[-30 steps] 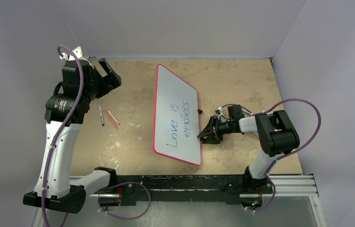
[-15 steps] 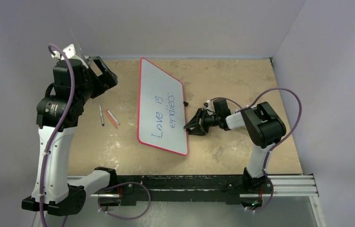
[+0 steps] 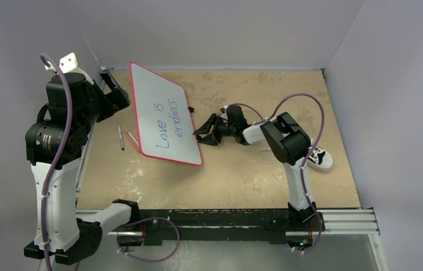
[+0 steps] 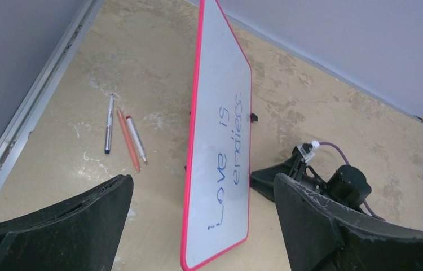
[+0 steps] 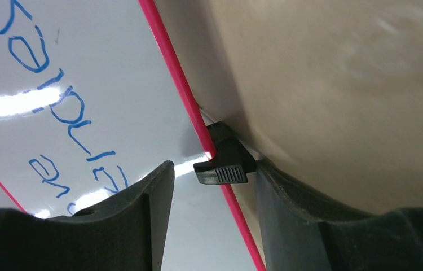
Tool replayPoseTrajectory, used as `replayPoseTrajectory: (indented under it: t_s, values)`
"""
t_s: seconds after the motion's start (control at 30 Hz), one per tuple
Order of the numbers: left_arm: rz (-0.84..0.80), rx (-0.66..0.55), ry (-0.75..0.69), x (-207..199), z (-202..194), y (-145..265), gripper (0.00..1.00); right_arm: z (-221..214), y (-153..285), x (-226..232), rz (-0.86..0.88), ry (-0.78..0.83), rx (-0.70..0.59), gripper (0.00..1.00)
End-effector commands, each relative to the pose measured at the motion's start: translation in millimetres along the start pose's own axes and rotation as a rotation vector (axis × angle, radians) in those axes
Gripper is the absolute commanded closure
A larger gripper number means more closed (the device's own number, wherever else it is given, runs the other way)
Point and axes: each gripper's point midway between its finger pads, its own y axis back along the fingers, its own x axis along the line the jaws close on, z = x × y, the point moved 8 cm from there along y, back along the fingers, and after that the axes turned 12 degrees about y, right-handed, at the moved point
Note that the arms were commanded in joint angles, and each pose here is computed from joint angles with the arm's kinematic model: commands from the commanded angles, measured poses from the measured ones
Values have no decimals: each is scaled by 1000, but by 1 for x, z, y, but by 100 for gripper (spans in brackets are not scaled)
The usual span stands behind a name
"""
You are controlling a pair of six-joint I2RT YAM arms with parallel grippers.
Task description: Tie the shoes
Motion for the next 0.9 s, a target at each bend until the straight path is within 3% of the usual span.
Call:
replayPoseTrajectory:
  t_s: [0.0,0.33,0.47,0.53,0.67,0.73,0.87]
  values:
    - [26,-27,-21,8,5,14,5,3,-39,-5,-79,-78,-48,43]
    - [12,-11,-9,3,5,11,5,19,-73,16,-73,-3,-31,40]
    - [-13,3,-12,-3,5,4,5,28,-54,33,-74,147,-10,24]
    - [-37,17,-15,-8,5,-1,5,39,-30,41,-153,260,-35,16]
    - [-98,71,-25,-19,-1,-19,5,66,46,57,-348,447,-104,8]
    - [-143,101,-42,-25,-5,-28,4,78,96,56,-447,486,-131,2]
    - [-232,168,-71,-42,-11,-53,3,73,189,35,-683,472,-196,1]
